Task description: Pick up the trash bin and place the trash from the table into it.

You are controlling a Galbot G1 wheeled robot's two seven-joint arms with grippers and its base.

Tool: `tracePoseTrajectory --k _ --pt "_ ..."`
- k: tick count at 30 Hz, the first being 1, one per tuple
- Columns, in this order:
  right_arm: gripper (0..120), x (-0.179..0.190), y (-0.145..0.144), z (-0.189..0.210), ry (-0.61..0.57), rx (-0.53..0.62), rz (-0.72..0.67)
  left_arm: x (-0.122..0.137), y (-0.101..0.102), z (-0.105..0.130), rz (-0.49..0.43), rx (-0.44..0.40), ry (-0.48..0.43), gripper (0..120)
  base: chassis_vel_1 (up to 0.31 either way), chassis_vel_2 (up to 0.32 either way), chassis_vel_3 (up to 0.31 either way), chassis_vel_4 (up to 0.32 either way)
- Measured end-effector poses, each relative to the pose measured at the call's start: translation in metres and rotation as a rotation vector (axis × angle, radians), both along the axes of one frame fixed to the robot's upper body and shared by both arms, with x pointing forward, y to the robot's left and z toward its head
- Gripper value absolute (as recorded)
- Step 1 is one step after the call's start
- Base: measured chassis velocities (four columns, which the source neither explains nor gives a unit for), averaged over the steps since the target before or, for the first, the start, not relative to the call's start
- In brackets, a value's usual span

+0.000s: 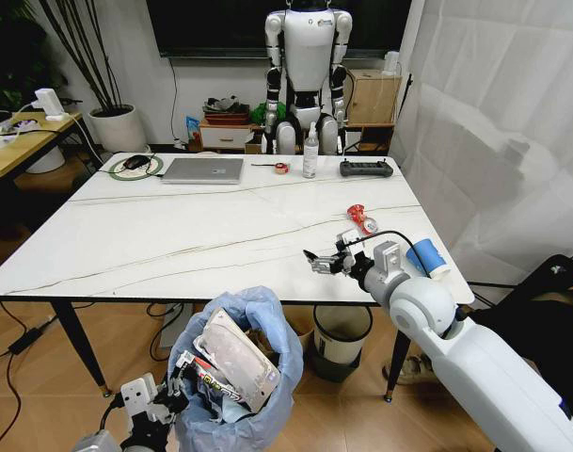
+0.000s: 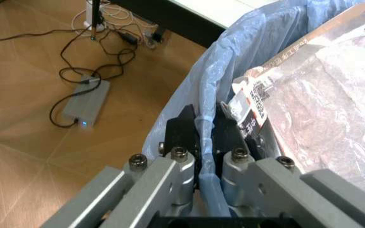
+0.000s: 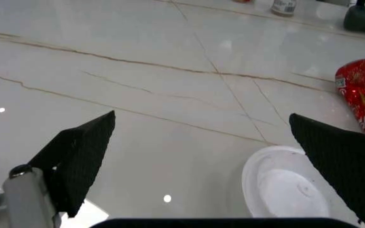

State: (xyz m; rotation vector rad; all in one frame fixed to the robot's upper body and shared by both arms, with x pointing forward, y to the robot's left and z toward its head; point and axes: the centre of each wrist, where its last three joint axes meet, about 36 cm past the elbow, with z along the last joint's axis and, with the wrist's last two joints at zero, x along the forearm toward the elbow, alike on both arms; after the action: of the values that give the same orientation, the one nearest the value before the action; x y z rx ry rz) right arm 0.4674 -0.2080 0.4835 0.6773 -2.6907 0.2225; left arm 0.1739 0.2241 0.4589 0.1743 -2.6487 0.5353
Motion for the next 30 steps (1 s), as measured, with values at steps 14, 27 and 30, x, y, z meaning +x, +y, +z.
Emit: tracePoseTrajectory --k 14,27,30 --pt "100 0.010 -0.004 -0.017 0.033 -0.030 -0.011 0.001 0.003 -0.001 -0.001 -0.006 0.000 1 0.000 0.000 0.000 0.000" --pt "69 0.016 -0.012 -0.032 0.063 -0.054 -0.022 0.002 0.004 -0.001 -0.003 -0.010 0.001 1 0.000 0.000 0.000 0.000" --pt "61 0.017 -0.014 -0.035 0.068 -0.060 -0.026 0.002 0.005 -0.001 -0.003 -0.010 0.002 1 0.000 0.000 0.000 0.000"
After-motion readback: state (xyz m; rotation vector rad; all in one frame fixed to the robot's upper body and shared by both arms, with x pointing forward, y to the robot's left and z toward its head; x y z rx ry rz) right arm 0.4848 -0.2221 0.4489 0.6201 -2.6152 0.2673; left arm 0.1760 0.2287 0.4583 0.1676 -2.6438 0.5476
